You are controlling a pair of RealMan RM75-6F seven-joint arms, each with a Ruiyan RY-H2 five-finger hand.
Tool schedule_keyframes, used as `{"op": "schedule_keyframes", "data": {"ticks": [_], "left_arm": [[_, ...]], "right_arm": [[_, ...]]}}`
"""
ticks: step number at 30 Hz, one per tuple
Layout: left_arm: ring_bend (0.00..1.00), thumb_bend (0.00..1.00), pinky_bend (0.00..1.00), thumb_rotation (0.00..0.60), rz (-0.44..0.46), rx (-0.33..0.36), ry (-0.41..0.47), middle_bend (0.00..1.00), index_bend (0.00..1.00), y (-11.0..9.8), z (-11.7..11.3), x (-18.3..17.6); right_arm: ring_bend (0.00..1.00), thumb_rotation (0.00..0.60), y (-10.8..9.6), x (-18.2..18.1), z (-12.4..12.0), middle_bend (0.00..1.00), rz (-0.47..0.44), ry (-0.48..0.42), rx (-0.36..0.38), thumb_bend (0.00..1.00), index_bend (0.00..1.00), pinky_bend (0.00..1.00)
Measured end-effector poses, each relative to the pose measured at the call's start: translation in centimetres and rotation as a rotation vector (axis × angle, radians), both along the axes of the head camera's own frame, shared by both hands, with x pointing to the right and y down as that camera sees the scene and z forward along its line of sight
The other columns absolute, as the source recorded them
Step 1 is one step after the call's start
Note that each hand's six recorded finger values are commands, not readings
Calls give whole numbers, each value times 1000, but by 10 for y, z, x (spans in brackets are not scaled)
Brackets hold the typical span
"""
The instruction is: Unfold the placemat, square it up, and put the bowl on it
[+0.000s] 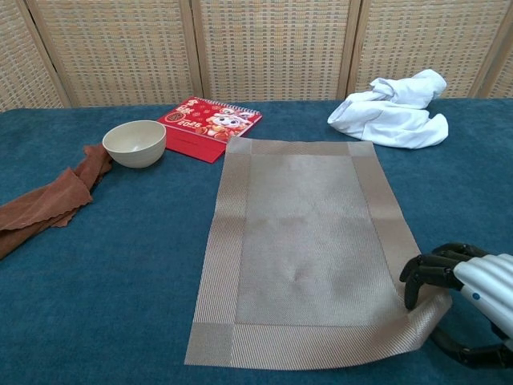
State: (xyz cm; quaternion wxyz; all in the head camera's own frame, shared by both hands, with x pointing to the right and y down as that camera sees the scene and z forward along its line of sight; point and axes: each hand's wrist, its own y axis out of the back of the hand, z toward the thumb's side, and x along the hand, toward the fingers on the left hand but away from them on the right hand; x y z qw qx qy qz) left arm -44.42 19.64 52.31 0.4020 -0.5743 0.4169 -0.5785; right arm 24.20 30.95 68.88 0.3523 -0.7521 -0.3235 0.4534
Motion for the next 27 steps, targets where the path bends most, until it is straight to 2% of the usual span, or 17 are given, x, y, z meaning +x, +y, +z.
{"op": "schedule_keyframes", "data": {"ticks": [3,16,27], "left_arm": [[0,226,0,600,-2,1,1,0,0,0,0,0],[0,225,0,600,-7,1,0,0,0,0,0,0],[0,227,0,600,-9,5,3,0,0,-1,-1,-1]], "right_arm": [[293,600,0,0,0,371,2,-1,4,602,634,191],[293,600,-1,2,-2,371,13,-1,11,611,719,191],[293,600,-5,4,-4,373,19,1,21,614,733,191]]}}
